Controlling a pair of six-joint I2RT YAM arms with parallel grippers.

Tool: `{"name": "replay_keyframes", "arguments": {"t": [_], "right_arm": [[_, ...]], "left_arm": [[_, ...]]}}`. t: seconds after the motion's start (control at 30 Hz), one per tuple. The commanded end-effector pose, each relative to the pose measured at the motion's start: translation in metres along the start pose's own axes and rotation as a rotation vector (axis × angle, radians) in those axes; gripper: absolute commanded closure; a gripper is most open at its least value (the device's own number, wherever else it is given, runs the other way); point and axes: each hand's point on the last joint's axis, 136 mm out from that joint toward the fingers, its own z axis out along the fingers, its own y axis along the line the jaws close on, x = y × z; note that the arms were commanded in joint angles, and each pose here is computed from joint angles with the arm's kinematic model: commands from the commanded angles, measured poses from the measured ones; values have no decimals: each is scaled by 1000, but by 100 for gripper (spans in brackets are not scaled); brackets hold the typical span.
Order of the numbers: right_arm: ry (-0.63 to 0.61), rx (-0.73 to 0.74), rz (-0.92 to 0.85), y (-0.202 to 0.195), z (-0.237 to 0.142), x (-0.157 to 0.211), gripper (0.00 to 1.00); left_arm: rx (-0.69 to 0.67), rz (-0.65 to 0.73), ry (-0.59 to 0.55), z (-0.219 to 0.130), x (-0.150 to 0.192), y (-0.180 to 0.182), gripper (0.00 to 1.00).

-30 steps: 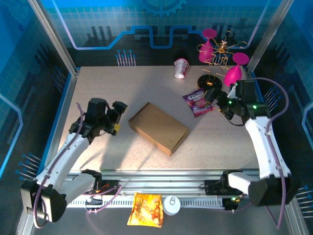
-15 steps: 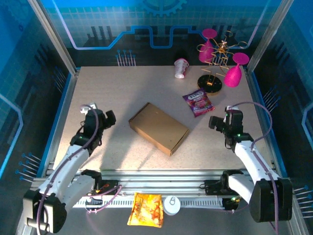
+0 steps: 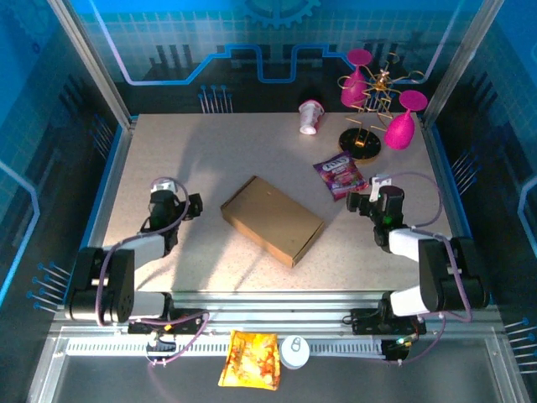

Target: Fold the paper box

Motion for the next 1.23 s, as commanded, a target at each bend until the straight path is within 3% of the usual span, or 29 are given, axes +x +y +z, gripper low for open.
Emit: {"name": "replay_keyframes", "arguments": {"t": [0.0,0.1,0.13,0.27,0.4,0.53,1.2], "right_arm": [[-136,-87,-61,13,2,-35,0],[-253,-63,-55,9,-6,-24,0],[-304,-32,-43,3,-16,-24,0],[-395,39,17,-13,-33,-23,0],[-336,33,0,-9,-22,-27,0],[-174,-70,-93,18,6,-25,0],[-182,-87,-149,30,7,-26,0]], "left_arm": [[118,68,-180,7,-48,-22,1],[196,109,-224,7,-33,-32,1],[208,115,-300,2,-36,-33,1],[150,77,-331,-4,-35,-20,1],[146,89,-222,12,-33,-25,1],[151,90,-235,11,-34,-26,1],[146,92,-231,12,-33,-25,1]]}}
